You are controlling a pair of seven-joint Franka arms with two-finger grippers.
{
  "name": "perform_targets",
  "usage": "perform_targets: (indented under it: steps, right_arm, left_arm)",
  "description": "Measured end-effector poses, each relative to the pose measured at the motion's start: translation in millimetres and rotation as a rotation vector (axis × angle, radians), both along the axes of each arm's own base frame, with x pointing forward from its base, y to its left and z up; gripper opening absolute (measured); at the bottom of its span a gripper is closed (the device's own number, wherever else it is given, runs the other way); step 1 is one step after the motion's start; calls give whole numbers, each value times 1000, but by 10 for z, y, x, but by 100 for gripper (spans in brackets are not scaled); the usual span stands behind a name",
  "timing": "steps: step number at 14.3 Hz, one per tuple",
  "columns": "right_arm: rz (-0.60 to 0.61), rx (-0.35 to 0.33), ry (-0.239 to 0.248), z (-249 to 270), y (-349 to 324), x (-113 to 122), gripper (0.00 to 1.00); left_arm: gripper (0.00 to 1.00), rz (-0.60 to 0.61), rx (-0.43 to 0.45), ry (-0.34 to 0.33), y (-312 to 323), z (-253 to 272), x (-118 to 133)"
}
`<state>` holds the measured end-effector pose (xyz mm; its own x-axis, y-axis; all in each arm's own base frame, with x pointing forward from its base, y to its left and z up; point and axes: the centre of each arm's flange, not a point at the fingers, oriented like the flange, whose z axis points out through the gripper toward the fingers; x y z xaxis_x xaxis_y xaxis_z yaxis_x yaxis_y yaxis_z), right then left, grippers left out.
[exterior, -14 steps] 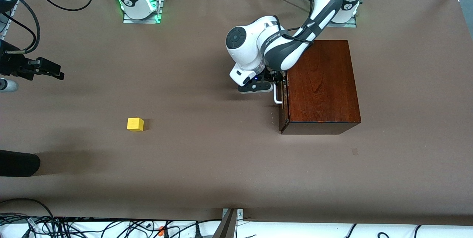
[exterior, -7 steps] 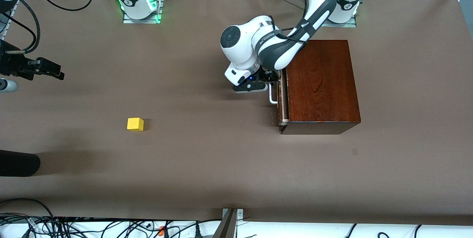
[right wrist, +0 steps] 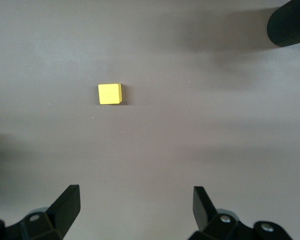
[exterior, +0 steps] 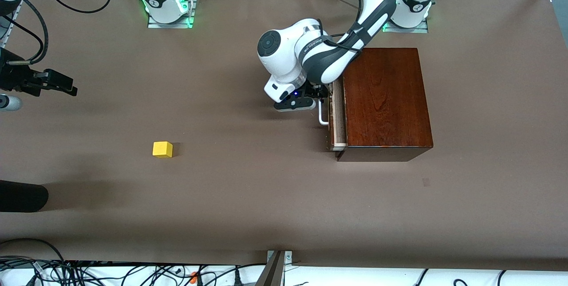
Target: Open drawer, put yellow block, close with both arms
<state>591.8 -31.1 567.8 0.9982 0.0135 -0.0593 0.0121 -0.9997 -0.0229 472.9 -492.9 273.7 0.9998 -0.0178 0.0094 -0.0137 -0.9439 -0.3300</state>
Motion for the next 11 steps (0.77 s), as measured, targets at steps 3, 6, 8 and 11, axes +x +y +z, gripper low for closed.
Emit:
perform_targets:
  steps: [3,6,8,11]
  right_arm:
    - [1,0,-1,3,4,1,100]
    - [0,0,-2,4,-2,2,100]
    - [-3,-1,-8,6,-15,10,100]
    - [-18,15,-12,-19,-71,28,100]
  left_arm:
    - [100,-1,-19,-6,-81,12,-9]
    - [100,3,-24,-6,-109,11,-5]
    - [100,13,-42,-4,-133,32,9]
    - [100,36,-100,-20,-283,75,5]
